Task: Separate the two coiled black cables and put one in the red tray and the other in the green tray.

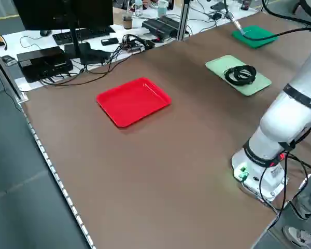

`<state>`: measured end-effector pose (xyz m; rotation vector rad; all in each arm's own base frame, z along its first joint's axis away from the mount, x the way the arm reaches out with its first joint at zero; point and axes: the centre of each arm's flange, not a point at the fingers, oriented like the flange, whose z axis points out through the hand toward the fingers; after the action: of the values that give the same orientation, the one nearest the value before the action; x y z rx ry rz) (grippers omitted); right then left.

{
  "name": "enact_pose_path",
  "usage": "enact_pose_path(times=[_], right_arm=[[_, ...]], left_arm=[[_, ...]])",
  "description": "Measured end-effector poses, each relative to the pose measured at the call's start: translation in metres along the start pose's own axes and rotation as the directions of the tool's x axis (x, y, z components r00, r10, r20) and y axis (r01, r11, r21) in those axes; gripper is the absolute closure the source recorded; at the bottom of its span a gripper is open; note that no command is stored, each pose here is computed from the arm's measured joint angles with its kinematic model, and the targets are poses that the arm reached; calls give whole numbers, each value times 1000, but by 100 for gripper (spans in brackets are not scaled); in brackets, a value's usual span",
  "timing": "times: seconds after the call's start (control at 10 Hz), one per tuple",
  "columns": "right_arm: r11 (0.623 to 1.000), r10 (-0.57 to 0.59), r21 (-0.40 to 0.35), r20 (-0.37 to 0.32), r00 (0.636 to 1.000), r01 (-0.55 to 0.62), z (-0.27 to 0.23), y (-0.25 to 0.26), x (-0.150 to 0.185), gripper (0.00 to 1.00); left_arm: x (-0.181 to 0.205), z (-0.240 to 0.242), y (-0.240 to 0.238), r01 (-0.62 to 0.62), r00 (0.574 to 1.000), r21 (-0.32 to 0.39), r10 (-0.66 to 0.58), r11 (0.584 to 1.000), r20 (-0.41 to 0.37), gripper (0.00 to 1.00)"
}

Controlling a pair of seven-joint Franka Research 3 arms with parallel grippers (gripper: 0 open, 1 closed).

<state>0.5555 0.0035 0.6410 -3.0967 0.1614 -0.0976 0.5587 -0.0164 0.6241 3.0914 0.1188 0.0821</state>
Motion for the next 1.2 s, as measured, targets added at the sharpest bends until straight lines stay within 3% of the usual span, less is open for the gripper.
enact_pose_path(times=[0.5, 0.7, 0.9, 1.2], right_arm=[[1000, 0, 0, 1, 1000, 0, 0, 0, 0, 0], [1000, 1, -1, 7, 1000, -1, 4, 0, 1, 0], [1000, 0, -3, 28, 1000, 1, 16, 0, 6, 0], [992, -129, 1, 91, 987, 129, 51, 0, 19, 0]], left_arm=[[0, -2, 2, -5, 1000, -1, 5, 1000, -5, 0], [-1, 7, 19, -106, 994, -2, 106, 994, 21, 0], [-8, 41, 70, -251, 965, -13, 252, 968, 73, 3], [-40, 130, 169, -416, 903, -35, 418, 909, 97, 1]])
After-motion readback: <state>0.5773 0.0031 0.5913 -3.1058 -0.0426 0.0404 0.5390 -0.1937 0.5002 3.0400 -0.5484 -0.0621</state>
